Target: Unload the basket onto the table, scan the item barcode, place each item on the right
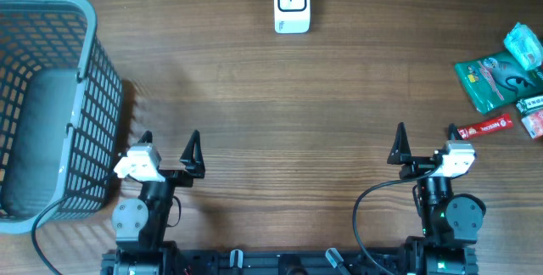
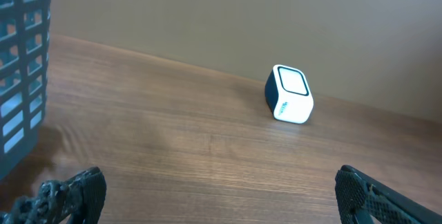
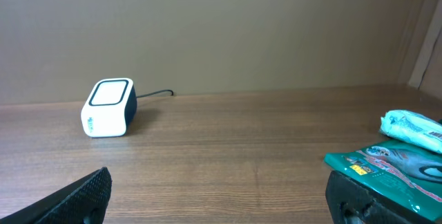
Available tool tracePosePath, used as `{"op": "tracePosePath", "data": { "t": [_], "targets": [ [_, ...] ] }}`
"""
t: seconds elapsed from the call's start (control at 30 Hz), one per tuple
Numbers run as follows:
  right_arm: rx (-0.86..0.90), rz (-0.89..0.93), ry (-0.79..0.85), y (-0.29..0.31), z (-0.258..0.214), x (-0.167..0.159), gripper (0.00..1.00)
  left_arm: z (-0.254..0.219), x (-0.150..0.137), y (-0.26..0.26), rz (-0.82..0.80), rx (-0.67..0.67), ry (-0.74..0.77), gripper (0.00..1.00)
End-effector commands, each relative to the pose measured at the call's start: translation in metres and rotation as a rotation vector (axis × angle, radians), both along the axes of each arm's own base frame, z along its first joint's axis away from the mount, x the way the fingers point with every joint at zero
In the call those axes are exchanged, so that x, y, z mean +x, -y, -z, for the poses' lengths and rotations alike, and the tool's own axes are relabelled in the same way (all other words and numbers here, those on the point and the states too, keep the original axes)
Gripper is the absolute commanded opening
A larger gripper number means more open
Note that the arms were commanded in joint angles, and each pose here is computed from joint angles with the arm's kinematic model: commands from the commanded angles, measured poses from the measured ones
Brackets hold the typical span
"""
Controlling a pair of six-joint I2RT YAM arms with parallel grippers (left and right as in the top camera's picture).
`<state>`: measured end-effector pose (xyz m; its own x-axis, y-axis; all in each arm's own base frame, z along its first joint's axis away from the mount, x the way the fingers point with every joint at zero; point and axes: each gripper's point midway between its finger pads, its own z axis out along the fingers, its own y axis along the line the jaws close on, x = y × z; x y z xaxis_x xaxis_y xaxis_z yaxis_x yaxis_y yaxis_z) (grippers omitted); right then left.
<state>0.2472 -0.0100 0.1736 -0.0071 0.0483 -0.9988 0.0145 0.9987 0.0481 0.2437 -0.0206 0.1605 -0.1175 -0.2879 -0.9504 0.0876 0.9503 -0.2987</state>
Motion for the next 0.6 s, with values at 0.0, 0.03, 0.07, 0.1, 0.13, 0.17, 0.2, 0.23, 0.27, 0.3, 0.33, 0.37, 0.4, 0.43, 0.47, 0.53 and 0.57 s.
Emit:
{"op": "tracePosePath", "data": {
  "t": [0.0,0.03,0.07,0.1,0.13,0.17,0.2,0.23,0.27,0.3,0.33,0.37,0.4,0.43,0.47,0.53,0.57],
  "targets": [
    [0.006,-0.017,0.014,-0.003,-0.003,-0.001,1.0,0.003,0.001,-0.01,-0.052,0.021,0.008,1.0],
    [0.006,-0.017,0.014,-0.003,-0.003,-0.001,1.0,0.003,0.002,-0.014,-0.075,0.021,0.009,1.0],
    [0.006,-0.017,0.014,-0.003,-0.003,-0.001,1.0,0.003,0.002,-0.016,-0.088,0.021,0.011,1.0],
    [0.006,-0.017,0.014,-0.003,-0.003,-0.001,1.0,0.004,0.002,-0.017,-0.097,0.022,0.01,1.0],
    [0.006,-0.017,0.014,-0.003,-0.003,-0.001,1.0,0.004,0.002,-0.018,-0.098,0.031,0.012,1.0],
    [0.006,-0.018,0.014,-0.003,-0.003,-0.001,1.0,0.003,0.002,-0.016,-0.082,0.073,0.018,1.0],
    [0.006,-0.017,0.014,-0.003,-0.003,-0.001,1.0,0.003,0.002,-0.014,-0.072,0.098,0.02,1.0],
    [0.006,-0.018,0.014,-0.003,-0.003,-0.001,1.0,0.003,0.002,-0.012,-0.057,0.127,0.024,1.0],
    [0.006,-0.017,0.014,-0.003,-0.003,-0.001,1.0,0.003,0.002,-0.011,-0.048,0.152,0.026,1.0],
    [0.006,-0.017,0.014,-0.003,-0.003,-0.001,1.0,0.003,0.002,-0.011,-0.048,0.152,0.027,1.0],
    [0.006,-0.017,0.014,-0.003,-0.003,-0.001,1.0,0.003,0.002,-0.011,-0.048,0.151,0.027,1.0],
    [0.006,-0.018,0.014,-0.003,-0.003,-0.001,1.0,0.003,0.002,-0.011,-0.047,0.151,0.027,1.0],
    [0.006,-0.017,0.014,-0.003,-0.003,-0.001,1.0,0.003,0.002,-0.01,-0.043,0.151,0.028,1.0],
    [0.006,-0.018,0.014,-0.003,-0.003,-0.001,1.0,0.003,0.002,-0.009,-0.037,0.15,0.028,1.0],
    [0.006,-0.017,0.014,-0.003,-0.003,-0.001,1.0,0.003,0.002,-0.008,-0.036,0.151,0.028,1.0],
    [0.005,-0.017,0.014,-0.003,-0.003,-0.001,1.0,0.003,0.002,-0.007,-0.032,0.151,0.028,1.0],
    [0.006,-0.017,0.014,-0.003,-0.003,-0.001,1.0,0.003,0.002,-0.007,-0.032,0.15,0.028,1.0]
  ]
}}
